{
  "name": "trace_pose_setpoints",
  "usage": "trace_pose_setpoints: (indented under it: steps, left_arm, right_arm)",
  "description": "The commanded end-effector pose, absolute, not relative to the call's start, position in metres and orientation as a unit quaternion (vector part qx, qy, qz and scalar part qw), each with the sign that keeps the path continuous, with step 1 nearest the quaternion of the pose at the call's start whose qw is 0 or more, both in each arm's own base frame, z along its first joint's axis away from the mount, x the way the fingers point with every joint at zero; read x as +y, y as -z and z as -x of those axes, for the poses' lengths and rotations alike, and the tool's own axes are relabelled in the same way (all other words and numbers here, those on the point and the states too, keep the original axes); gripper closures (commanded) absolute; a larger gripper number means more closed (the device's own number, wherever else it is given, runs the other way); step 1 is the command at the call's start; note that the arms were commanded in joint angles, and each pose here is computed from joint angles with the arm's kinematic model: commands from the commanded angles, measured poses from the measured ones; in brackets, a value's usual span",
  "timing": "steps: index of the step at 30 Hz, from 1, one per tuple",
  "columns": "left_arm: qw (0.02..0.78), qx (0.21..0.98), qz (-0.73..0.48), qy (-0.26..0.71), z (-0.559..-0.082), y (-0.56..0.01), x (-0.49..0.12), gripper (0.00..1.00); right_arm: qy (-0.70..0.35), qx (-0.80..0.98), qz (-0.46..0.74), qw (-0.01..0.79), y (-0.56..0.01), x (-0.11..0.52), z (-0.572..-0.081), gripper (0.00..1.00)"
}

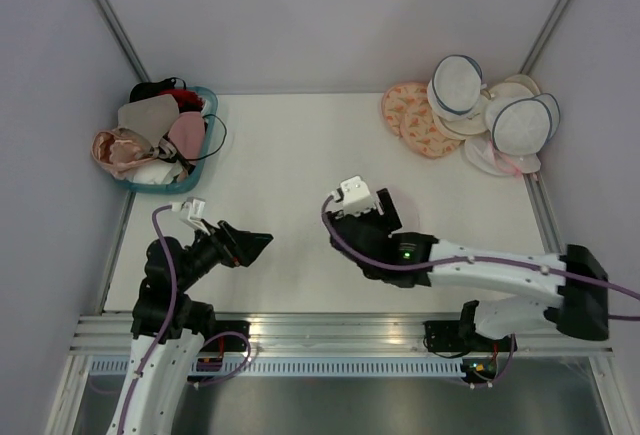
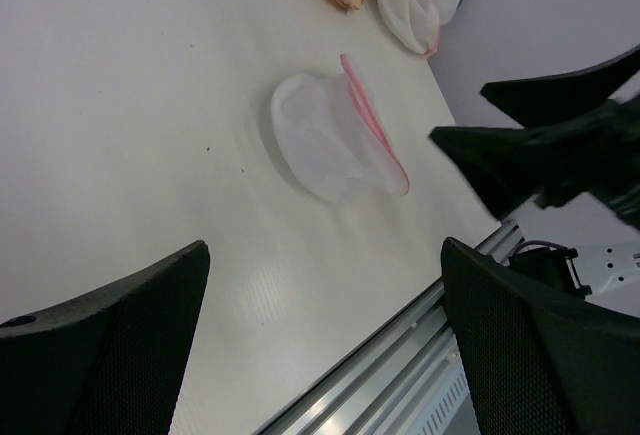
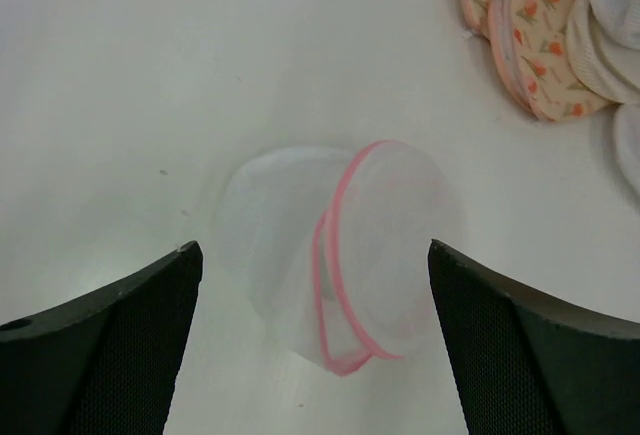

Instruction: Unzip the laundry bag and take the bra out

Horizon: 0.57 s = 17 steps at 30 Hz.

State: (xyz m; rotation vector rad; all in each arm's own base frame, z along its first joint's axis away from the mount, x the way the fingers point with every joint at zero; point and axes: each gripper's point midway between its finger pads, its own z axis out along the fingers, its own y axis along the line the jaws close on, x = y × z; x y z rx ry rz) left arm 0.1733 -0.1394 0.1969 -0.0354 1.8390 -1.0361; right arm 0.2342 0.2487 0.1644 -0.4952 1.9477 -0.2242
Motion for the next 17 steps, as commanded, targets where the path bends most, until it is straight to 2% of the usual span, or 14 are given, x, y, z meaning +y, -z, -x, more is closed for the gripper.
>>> trace_pose_setpoints:
  steps: [1, 3, 11, 17]
  left_arm:
    - [0.503, 0.750, 0.007, 0.429, -0.172, -0.206, -0.140, 0.00]
    - [0.504, 0.749, 0.002, 0.430, -0.172, -0.208, -0.141, 0.00]
    - [0.511, 0.738, -0.032, 0.439, -0.169, -0.218, -0.146, 0.00]
    - [0.514, 0.730, -0.052, 0.446, -0.167, -0.231, -0.150, 0.00]
  right_arm:
    - [-0.091, 0.796, 0.164, 0.575, -0.221, 0.271, -0.218, 0.02]
    - [-0.132, 0.788, 0.118, 0.589, -0.243, 0.252, -0.212, 0.02]
    - [-0.236, 0.770, 0.071, 0.588, -0.259, 0.219, -0.187, 0.02]
    - [-0.246, 0.772, 0.058, 0.583, -0.258, 0.206, -0.181, 0.02]
